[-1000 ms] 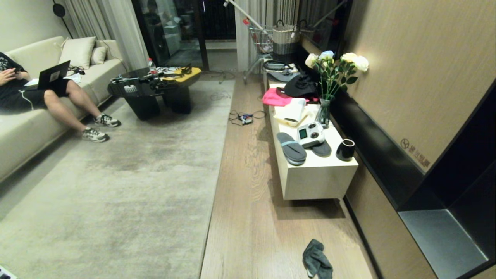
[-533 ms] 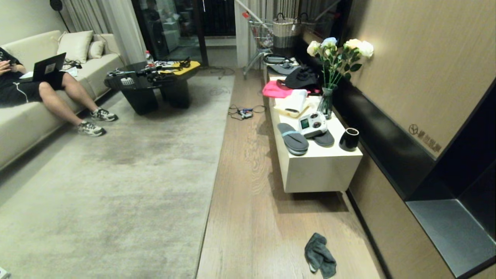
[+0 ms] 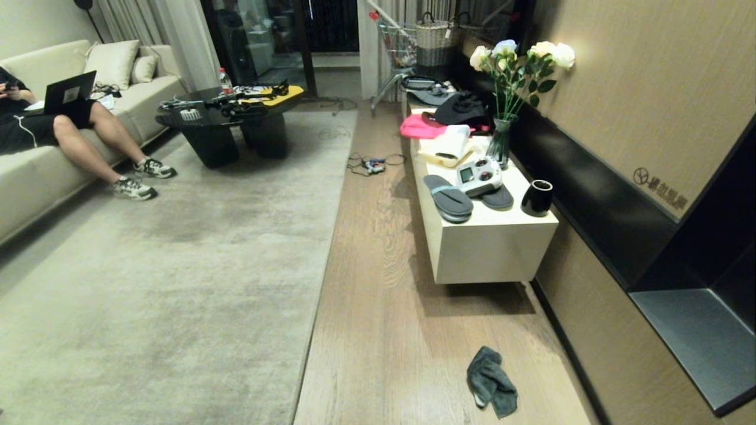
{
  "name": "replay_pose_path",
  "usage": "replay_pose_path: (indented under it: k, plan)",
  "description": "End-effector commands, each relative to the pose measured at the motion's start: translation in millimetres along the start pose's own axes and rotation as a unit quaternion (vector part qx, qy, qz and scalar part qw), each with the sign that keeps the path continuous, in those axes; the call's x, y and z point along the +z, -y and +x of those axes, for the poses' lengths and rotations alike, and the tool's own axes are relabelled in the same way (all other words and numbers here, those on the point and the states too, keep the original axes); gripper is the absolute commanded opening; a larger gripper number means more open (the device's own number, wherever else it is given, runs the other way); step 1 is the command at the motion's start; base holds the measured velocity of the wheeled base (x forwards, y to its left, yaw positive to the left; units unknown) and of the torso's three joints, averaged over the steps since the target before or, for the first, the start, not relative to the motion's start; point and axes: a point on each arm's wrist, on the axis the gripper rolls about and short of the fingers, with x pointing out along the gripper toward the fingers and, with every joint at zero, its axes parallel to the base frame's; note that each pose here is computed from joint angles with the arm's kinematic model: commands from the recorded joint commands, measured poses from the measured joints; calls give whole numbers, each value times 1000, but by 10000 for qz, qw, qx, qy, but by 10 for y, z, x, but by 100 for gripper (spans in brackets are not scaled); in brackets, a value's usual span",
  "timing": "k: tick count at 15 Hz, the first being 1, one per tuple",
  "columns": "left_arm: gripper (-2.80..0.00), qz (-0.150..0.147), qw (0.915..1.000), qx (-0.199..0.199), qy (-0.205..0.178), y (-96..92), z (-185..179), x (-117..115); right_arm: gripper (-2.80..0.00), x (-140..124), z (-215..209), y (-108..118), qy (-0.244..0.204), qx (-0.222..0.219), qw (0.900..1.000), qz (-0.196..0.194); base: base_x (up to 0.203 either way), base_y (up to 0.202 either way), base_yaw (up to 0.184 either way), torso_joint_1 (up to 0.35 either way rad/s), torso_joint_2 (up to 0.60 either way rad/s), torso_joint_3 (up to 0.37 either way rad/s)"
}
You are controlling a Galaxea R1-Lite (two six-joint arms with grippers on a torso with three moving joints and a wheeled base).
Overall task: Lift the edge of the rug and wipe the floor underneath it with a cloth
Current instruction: Pick up the rag
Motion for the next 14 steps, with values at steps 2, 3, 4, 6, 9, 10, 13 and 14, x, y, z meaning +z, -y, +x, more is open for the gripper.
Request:
replay_pose_path:
  k: [2,3,4,6,9,10,13,14]
  plan:
    - [-280,-2,10000,1,-6,0,0,-2,-280,1,1,0,-4,6,10000,1,0,0,0,0,0,0]
    - [-280,-3,10000,4,-6,0,0,-2,-280,1,1,0,-4,-1,10000,1,0,0,0,0,0,0]
    - [-280,1,10000,2,-6,0,0,-2,-280,1,1,0,-4,-1,10000,1,0,0,0,0,0,0]
    - [-280,0,10000,2,-6,0,0,-2,-280,1,1,0,-4,5,10000,1,0,0,0,0,0,0]
    - [-280,-2,10000,-3,-6,0,0,-2,-280,-1,1,0,-12,2,10000,-7,0,0,0,0,0,0]
    - [-280,-2,10000,-3,-6,0,0,-2,-280,1,1,0,-4,-1,10000,-7,0,0,0,0,0,0]
    - [-280,4,10000,-4,-6,0,0,-2,-280,0,1,0,-8,1,10000,-7,0,0,0,20,85,87]
    - [-280,-2,10000,-4,-6,0,0,-2,-280,0,1,0,-6,5,10000,-7,0,0,0,17,41,51]
